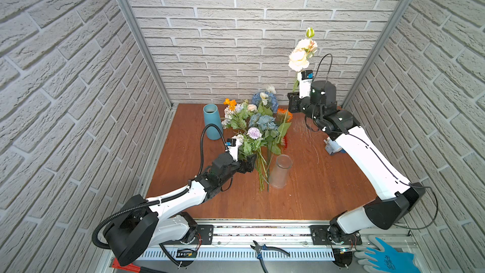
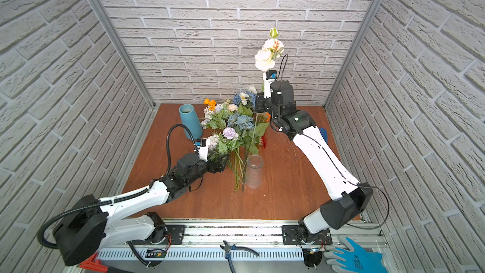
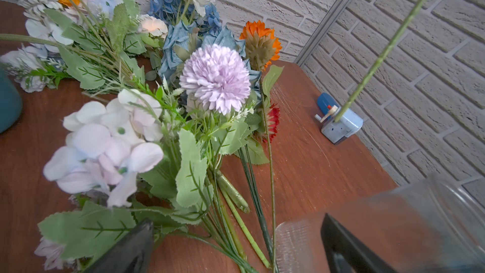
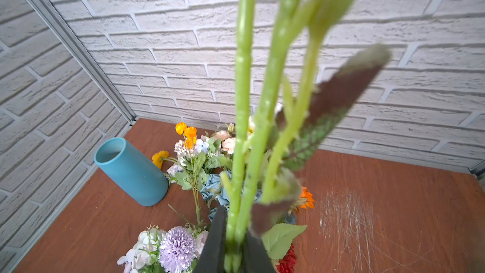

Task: Arrange flowers in a vase
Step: Place the flower in the vase.

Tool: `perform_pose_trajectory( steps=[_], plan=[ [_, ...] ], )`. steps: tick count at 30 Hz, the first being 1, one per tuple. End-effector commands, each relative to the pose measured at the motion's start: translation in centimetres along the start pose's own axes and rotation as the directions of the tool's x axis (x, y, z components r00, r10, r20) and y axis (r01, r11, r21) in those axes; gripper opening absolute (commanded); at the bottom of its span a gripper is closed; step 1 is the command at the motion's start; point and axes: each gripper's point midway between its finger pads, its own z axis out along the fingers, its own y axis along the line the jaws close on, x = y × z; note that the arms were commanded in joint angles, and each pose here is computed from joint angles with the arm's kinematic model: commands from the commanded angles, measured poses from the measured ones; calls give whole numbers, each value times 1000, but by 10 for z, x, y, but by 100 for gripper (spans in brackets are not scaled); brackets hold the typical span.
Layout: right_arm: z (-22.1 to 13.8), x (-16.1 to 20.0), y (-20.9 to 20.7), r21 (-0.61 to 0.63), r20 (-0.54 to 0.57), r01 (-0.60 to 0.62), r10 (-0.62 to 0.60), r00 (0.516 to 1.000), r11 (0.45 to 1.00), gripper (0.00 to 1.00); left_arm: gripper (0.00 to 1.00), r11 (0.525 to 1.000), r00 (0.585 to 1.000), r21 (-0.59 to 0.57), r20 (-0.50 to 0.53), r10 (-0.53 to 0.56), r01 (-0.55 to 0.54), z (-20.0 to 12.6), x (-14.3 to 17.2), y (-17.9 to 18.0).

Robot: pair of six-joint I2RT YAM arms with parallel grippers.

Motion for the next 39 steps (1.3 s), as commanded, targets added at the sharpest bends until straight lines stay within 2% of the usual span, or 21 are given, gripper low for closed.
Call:
perform_pose_trajectory(
  steps=[1,7,11,20,28,34,39],
  plan=[
    [-56,-49,3,-34,168,11,-5,986,999,6,98,999,997,-37,58,41,-39,-1,-23,-1],
    [-114,-67,4,-75,257,-5,24,966,997,6,98,996,995,-48,73,73,-70,1,-35,-5],
    [-131,-58,9,-136,244,-32,64,968,990,6,98,996,994,-52,78,80,-76,6,-38,-6],
    [-129,0,10,-200,153,-54,86,985,978,6,98,992,988,-85,113,104,-95,6,-50,-4],
    [-109,37,12,-226,101,-51,75,992,973,6,98,985,987,-149,129,101,-81,-1,-53,10],
    [-92,77,20,-304,35,-132,150,988,944,6,98,983,987,-170,135,88,-64,-6,-53,16],
    [-89,108,24,-346,8,-154,167,986,925,6,98,981,986,-184,139,87,-60,-7,-54,20]
  ],
)
